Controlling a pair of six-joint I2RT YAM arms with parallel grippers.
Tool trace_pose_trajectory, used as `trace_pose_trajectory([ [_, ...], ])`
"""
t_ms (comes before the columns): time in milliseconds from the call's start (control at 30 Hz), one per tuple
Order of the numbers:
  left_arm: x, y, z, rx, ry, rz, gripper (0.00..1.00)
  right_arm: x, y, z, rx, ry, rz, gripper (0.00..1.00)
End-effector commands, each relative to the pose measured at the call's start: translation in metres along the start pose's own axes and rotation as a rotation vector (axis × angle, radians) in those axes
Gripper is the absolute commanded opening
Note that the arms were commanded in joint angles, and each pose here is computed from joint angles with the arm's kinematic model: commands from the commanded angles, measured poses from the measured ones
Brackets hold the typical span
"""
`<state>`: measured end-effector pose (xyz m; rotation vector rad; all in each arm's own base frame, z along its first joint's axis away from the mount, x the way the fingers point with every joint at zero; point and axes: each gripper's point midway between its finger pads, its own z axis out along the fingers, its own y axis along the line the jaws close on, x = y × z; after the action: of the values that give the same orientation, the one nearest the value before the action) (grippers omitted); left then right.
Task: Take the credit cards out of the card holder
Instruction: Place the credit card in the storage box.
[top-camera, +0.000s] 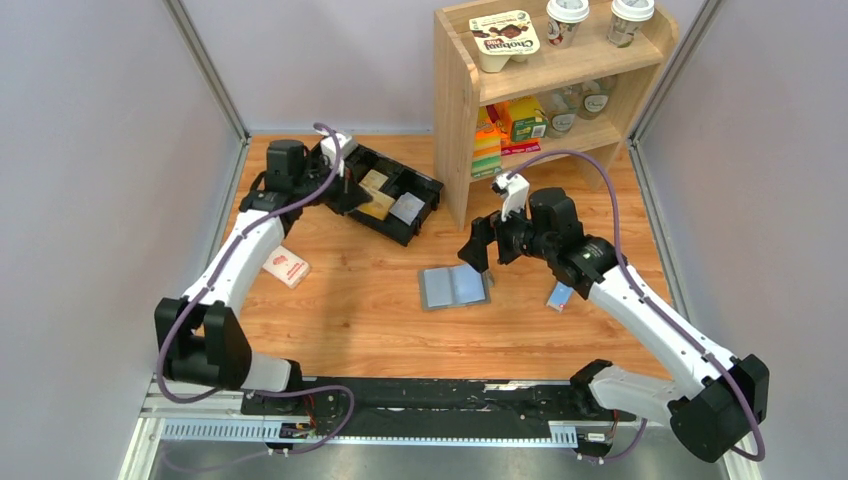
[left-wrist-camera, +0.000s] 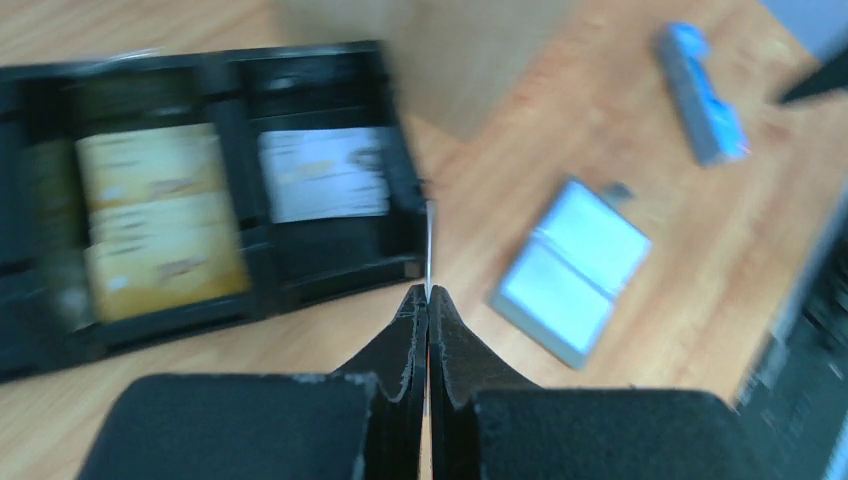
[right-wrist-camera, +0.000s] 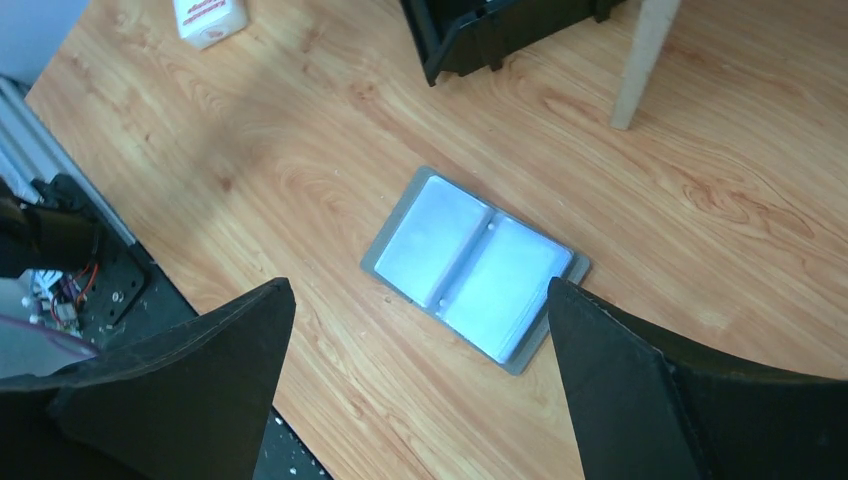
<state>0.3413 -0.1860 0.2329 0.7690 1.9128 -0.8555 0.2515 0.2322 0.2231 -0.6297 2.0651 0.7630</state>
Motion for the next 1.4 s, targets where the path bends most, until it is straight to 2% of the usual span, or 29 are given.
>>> trace_pose_trajectory([
  [0,-0.013,0.096,-0.021,-0.359,-0.014,-0.081,0.0,-0.015,-0.015,0.01,0.092,-0.067,0.089,1.0],
  [67,-0.009,0.129,-0.024,-0.444,0.031,-0.097,0.0,-0.011,-0.016,0.014,0.092,-0.054,0.105,1.0],
  [300,0.007,0.204,0.016,-0.479,0.176,-0.142,0.0,-0.006,-0.02,0.015,0.106,-0.052,0.1,1.0],
  [533,0.026,0.2,0.058,-0.269,0.195,-0.239,0.0,0.001,-0.023,0.018,0.115,-0.045,0.119,1.0],
  [667,0.042,0.198,0.07,-0.221,0.217,-0.291,0.0,0.006,-0.02,0.026,0.092,-0.021,0.14,1.0],
  [733,0.051,0.202,0.072,-0.234,0.241,-0.305,0.04,0.007,-0.02,0.029,0.084,-0.013,0.156,1.0],
  [833,0.056,0.214,0.062,-0.333,0.273,-0.296,0.3,0.01,-0.019,0.035,0.074,0.001,0.169,1.0],
  [900,0.051,0.219,0.051,-0.402,0.274,-0.278,0.41,0.013,-0.018,0.039,0.076,0.016,0.172,1.0],
  [967,0.035,0.218,0.04,-0.449,0.249,-0.246,0.44,0.017,-0.015,0.044,0.077,0.031,0.158,1.0],
  [1000,0.027,0.214,0.032,-0.467,0.235,-0.235,0.64,0.021,-0.01,0.048,0.074,0.044,0.142,1.0],
  [1133,-0.008,0.205,0.002,-0.595,0.168,-0.202,0.66,0.04,-0.004,0.065,0.108,0.109,0.088,1.0],
  [1200,-0.022,0.195,-0.014,-0.668,0.117,-0.23,0.66,0.054,-0.005,0.074,0.139,0.154,0.069,1.0],
  [1367,-0.03,0.16,-0.047,-0.786,0.058,-0.254,0.67,0.088,-0.01,0.096,0.235,0.281,0.013,0.95],
])
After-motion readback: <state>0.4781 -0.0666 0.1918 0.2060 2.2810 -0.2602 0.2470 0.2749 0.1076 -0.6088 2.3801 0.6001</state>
